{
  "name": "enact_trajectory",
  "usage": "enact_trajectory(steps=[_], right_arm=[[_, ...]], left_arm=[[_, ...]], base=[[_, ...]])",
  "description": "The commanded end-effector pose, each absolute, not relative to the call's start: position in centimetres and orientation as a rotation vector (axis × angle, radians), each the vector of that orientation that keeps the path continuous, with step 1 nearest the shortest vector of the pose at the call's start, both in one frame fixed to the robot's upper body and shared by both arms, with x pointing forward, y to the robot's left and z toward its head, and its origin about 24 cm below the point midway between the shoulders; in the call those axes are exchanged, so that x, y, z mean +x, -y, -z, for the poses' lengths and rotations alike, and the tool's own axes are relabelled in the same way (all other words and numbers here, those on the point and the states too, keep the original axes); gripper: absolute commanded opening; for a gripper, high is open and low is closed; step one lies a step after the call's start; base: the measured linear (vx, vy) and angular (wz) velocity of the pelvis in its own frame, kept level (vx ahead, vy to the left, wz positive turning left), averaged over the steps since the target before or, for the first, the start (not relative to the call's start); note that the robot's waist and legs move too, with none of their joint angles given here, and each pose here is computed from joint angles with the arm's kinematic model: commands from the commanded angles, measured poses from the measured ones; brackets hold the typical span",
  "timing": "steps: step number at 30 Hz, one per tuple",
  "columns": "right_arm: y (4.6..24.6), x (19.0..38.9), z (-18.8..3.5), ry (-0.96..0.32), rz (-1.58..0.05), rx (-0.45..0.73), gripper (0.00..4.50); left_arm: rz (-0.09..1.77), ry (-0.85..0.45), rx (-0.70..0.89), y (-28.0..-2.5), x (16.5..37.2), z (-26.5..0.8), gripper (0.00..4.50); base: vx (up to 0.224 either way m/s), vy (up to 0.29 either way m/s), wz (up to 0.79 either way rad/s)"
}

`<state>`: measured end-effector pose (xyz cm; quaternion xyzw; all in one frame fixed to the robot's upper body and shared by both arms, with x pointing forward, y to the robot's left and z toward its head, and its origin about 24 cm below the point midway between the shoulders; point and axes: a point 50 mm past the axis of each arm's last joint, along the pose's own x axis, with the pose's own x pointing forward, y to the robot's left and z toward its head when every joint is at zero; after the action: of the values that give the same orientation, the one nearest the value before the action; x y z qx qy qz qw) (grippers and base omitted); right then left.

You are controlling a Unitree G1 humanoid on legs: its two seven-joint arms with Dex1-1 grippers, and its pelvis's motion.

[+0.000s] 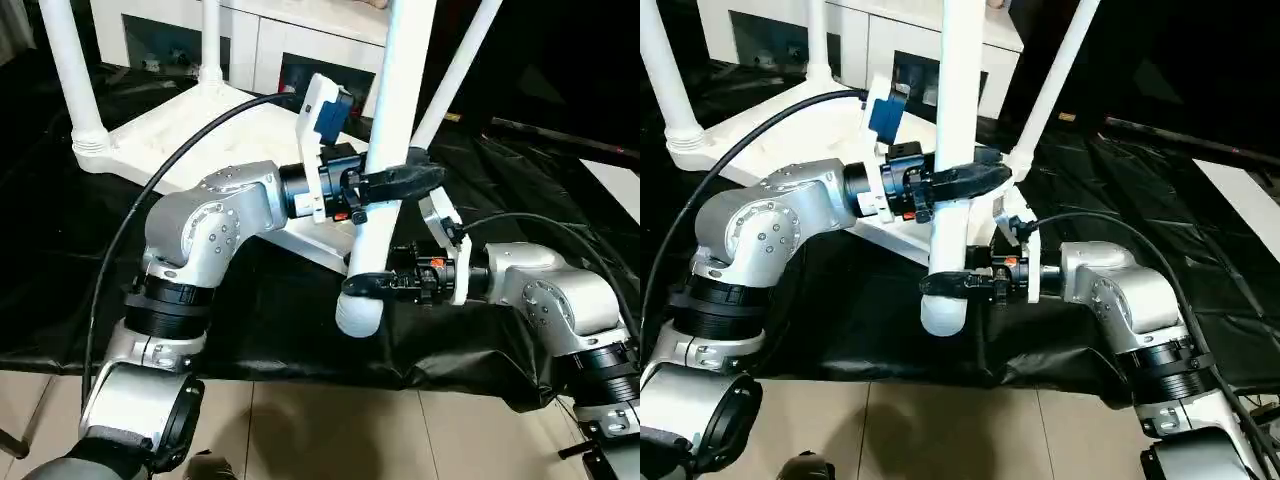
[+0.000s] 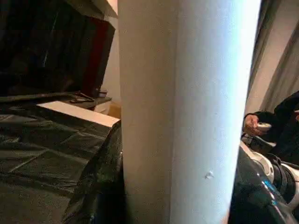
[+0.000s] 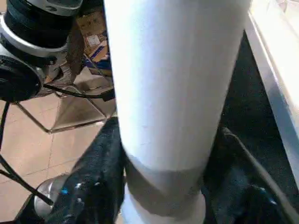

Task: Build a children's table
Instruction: Pick table leg

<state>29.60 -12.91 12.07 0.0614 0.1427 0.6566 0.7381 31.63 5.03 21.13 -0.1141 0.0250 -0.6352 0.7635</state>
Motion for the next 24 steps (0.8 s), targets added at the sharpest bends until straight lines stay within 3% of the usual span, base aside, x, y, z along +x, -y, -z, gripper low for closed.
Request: enact_trajectory(steps=[1, 5, 7, 10, 13, 16, 17, 21, 24], right_arm=[[13.5, 29.9, -12.3, -0.310, -1.417, 0.132, 2.09], [13.4, 30.0, -12.3, -0.301, -1.415, 0.138, 1.89], [13.5, 30.0, -12.3, -0.291, -1.410, 0.147, 1.86], [13.6, 30.0, -12.4, -0.268, -1.399, 0.169, 1.86], [13.7, 30.2, -12.7, -0.220, -1.370, 0.204, 1.86], [13.8, 30.3, -13.1, -0.172, -1.347, 0.256, 1.86], [14.0, 30.4, -13.4, -0.124, -1.322, 0.305, 1.86], [14.4, 30.2, -14.0, -0.041, -1.291, 0.395, 1.86], [14.9, 29.9, -14.3, 0.007, -1.250, 0.423, 1.86]], left_arm=[[1.405, -0.032, -0.215, -4.2, 31.4, -21.6, 1.79], [1.345, -0.041, -0.202, -4.2, 31.9, -21.4, 1.79], [1.374, -0.071, -0.250, -4.2, 31.7, -21.3, 2.35], [1.392, -0.050, -0.283, -4.3, 31.6, -21.6, 2.58], [1.271, 0.112, -0.249, -4.5, 32.4, -22.0, 2.90], [1.216, 0.245, -0.402, -4.8, 32.6, -22.8, 2.92], [1.173, 0.327, -0.566, -5.4, 33.0, -23.3, 2.92], [1.098, 0.399, -0.929, -7.0, 33.8, -22.9, 2.92], [1.102, 0.429, -1.074, -7.7, 33.6, -22.3, 2.92]], base=[[0.000, 0.000, 0.00], [0.000, 0.000, 0.00], [0.000, 0.000, 0.00], [0.000, 0.000, 0.00], [0.000, 0.000, 0.00], [0.000, 0.000, 0.00], [0.000, 0.000, 0.00], [0.000, 0.000, 0.00], [0.000, 0.000, 0.00]])
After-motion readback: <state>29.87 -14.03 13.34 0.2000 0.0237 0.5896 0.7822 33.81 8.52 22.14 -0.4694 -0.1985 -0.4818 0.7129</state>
